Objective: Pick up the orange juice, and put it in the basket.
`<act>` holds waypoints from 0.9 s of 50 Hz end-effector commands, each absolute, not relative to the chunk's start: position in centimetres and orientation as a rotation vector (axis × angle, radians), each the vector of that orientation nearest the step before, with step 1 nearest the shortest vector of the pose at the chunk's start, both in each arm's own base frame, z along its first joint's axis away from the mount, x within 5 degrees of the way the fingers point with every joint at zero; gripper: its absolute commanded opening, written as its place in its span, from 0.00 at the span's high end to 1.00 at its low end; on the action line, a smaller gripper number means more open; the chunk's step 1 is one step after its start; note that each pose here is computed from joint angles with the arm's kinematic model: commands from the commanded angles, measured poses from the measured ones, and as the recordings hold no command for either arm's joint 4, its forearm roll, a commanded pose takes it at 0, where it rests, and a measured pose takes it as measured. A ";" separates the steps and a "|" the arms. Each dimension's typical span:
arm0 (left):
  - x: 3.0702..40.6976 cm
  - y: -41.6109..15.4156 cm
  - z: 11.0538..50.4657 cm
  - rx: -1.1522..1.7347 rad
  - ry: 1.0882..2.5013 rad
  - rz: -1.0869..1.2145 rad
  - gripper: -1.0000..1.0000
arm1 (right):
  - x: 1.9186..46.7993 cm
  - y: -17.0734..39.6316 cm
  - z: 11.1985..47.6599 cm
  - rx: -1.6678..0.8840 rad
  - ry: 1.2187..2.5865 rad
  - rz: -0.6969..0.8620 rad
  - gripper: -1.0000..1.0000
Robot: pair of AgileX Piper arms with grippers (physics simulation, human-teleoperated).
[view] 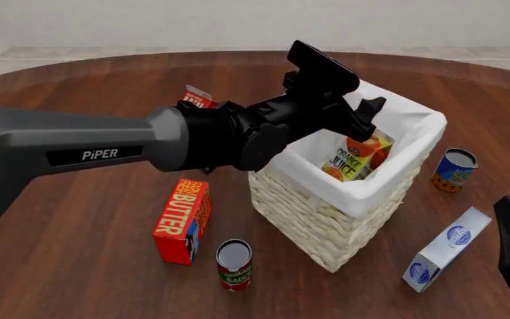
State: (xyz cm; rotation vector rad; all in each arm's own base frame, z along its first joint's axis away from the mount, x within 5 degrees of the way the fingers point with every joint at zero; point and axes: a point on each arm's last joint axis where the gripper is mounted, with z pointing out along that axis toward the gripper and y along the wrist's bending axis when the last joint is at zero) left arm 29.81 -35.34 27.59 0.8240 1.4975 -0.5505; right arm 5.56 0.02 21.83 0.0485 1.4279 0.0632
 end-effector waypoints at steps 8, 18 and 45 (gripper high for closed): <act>29.8 -35.2 27.7 0.823 1.490 -0.547 0.00 | 5.6 0.0 21.8 0.048 1.427 0.065 0.00; 29.2 -34.5 28.0 0.798 1.447 -0.560 0.00 | 5.6 0.0 21.8 0.046 1.426 0.063 0.00; 27.4 -32.7 28.7 0.754 1.318 -0.567 0.00 | 5.6 0.1 21.9 0.018 1.422 0.052 0.00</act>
